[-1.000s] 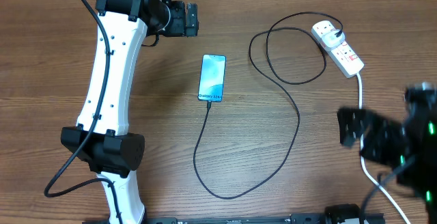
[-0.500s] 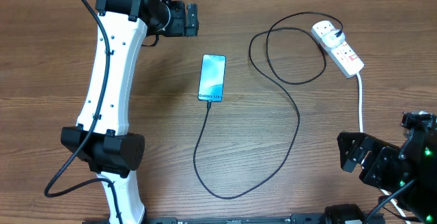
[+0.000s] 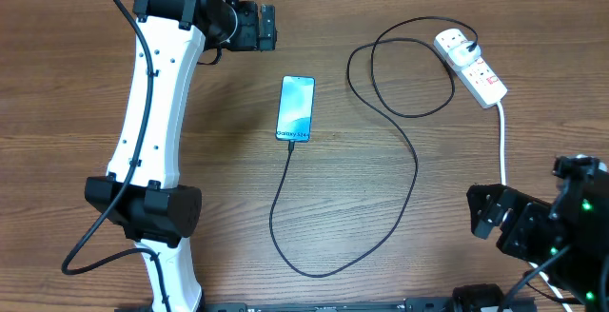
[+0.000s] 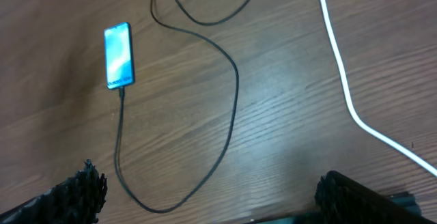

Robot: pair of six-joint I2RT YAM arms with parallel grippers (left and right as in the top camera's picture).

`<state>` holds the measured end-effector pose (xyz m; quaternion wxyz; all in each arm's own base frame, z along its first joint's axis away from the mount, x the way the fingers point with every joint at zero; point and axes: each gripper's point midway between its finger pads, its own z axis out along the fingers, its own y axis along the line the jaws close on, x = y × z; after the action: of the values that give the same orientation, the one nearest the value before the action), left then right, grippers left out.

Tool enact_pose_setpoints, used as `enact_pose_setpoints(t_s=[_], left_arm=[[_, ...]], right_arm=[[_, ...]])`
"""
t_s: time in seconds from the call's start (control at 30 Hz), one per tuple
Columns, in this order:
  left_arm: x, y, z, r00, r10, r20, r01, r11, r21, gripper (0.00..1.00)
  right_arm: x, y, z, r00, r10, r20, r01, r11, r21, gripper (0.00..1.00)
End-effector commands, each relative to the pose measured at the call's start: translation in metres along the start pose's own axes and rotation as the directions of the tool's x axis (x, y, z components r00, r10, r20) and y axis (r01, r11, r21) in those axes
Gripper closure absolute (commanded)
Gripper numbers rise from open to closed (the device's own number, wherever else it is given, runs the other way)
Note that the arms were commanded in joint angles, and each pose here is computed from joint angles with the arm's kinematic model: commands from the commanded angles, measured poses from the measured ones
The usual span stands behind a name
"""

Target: Plug charger to phone and switch on socket

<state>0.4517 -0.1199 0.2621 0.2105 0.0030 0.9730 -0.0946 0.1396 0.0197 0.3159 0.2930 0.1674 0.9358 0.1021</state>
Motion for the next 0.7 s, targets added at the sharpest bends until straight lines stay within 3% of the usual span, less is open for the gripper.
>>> enact_pose_setpoints(t_s=[0.0,0.37,0.67], left_arm=[[0.0,0.004,0.005,1.0,-0.014,-0.007,0.014,1.0,-0.015,0.01],[0.0,0.004,0.005,1.0,-0.014,-0.007,0.014,1.0,-0.015,0.0],[0.0,0.004,0.005,1.0,-0.014,-0.007,0.014,1.0,-0.015,0.0]], right_arm=[[0.002,-0.003,0.01,0.999,-0.044,0.03,0.044,0.999,0.0,0.0],[-0.004,0.008,0.052,0.91,-0.163,0.38,0.233,0.961,-0.146,0.0],[0.004,0.001,0.093,0.838,-0.139,0.528,0.266,0.948,-0.173,0.0]])
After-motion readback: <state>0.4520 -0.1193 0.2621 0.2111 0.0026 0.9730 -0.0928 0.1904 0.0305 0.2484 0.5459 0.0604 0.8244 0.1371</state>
